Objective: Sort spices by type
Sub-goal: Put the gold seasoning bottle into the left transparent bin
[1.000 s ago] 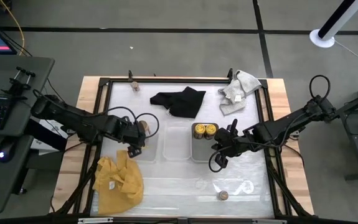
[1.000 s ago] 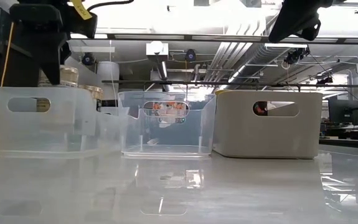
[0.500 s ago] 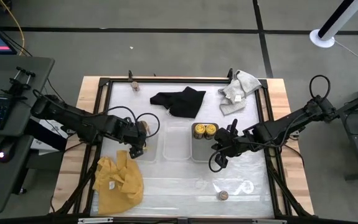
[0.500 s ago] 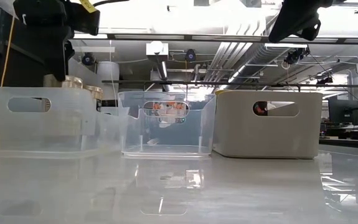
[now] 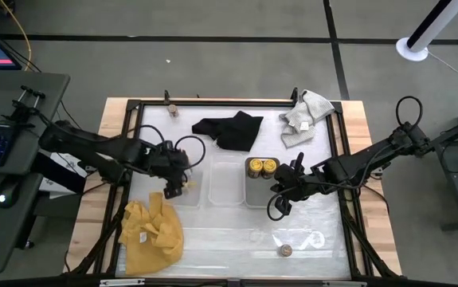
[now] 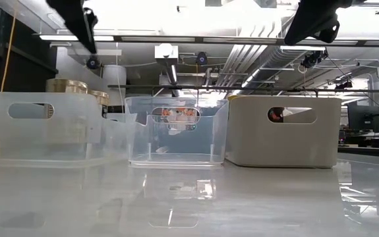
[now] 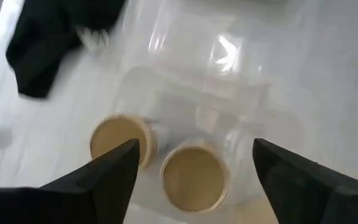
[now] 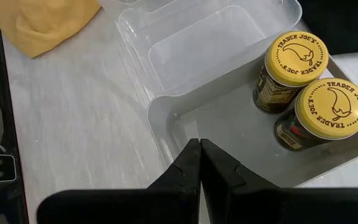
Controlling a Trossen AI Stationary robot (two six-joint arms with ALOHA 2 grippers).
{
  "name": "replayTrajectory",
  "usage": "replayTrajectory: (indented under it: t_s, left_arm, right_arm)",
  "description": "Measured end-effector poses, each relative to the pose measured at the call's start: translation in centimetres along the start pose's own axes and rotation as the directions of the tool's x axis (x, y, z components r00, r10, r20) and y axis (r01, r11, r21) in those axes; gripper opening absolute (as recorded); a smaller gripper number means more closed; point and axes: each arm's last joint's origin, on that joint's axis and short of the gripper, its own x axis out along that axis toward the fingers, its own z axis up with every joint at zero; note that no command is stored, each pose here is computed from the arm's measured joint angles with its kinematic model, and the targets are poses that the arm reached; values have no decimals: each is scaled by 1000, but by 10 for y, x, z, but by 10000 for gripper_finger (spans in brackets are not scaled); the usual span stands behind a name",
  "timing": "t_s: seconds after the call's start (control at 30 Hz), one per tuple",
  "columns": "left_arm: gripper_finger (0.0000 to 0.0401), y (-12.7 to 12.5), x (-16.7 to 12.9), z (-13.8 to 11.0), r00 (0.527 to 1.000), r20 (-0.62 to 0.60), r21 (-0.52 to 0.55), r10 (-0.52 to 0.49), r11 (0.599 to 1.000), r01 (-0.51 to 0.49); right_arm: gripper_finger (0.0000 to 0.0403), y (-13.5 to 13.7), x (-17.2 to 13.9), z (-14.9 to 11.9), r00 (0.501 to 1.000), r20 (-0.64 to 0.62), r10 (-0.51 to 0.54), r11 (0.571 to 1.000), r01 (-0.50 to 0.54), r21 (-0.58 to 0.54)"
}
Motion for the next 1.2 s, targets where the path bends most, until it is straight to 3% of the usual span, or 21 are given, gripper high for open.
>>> replayTrajectory:
  t_s: [0.13,0.3,0.33,0.6,0.83,1.2]
  left_arm:
    - [225,-12,-11,-1,995,1,89,-98,991,98]
    - [43,-38,-9,-22,984,-75,167,-163,970,174]
    - [22,-43,-5,-28,982,-93,172,-164,969,178]
    - [3,-48,28,-57,996,-90,190,-21,981,38]
    - [0,-43,42,-55,995,-88,208,-49,976,66]
    - [0,-30,54,-49,998,-67,178,-6,984,18]
  right_arm:
    - [0,0,0,0,1000,0,0,1000,0,2]
    - [0,0,0,0,1000,0,0,1000,0,8]
    - [0,0,0,0,1000,0,0,1000,0,9]
    - [0,0,0,0,1000,3,-3,1000,3,20]
    - [0,1,0,1,1000,13,2,999,-2,37]
    - [0,2,0,2,1000,24,12,998,-13,54]
